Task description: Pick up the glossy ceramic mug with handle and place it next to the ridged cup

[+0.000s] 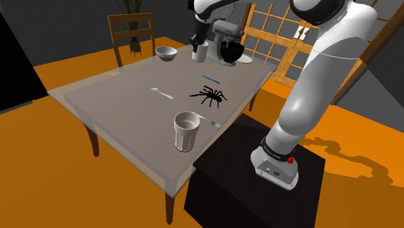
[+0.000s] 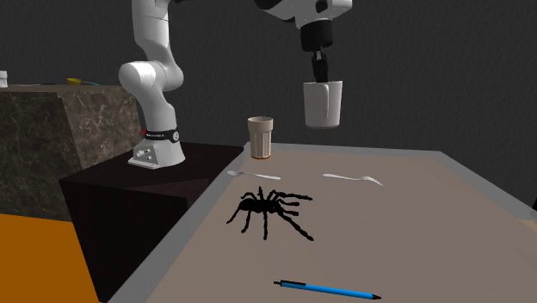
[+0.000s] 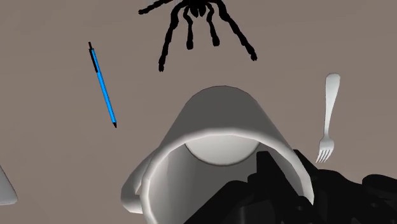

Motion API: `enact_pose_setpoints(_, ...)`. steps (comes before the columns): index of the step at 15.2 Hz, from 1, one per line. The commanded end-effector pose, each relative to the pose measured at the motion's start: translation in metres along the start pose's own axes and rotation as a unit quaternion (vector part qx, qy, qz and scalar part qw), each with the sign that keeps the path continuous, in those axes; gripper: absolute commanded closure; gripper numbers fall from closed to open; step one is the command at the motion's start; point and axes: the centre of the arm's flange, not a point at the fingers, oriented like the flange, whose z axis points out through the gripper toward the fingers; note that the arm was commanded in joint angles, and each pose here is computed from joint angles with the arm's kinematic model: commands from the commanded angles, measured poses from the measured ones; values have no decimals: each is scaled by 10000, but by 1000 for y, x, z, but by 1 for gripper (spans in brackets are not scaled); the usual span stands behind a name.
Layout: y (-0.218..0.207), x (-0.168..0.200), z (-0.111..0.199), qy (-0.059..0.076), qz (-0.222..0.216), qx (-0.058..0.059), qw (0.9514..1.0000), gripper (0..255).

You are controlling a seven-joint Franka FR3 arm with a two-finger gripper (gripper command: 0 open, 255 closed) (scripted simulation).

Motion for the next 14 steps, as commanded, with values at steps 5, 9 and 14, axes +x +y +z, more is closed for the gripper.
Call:
enact_pose_setpoints(5,-77,-24,-8,1,5,-2,10000,255)
enact_pose_setpoints(9,-127,-39,-15,1,5,-2,10000,255)
enact_pose_setpoints(14,-190,-57,-24,1,5,-2,10000,255)
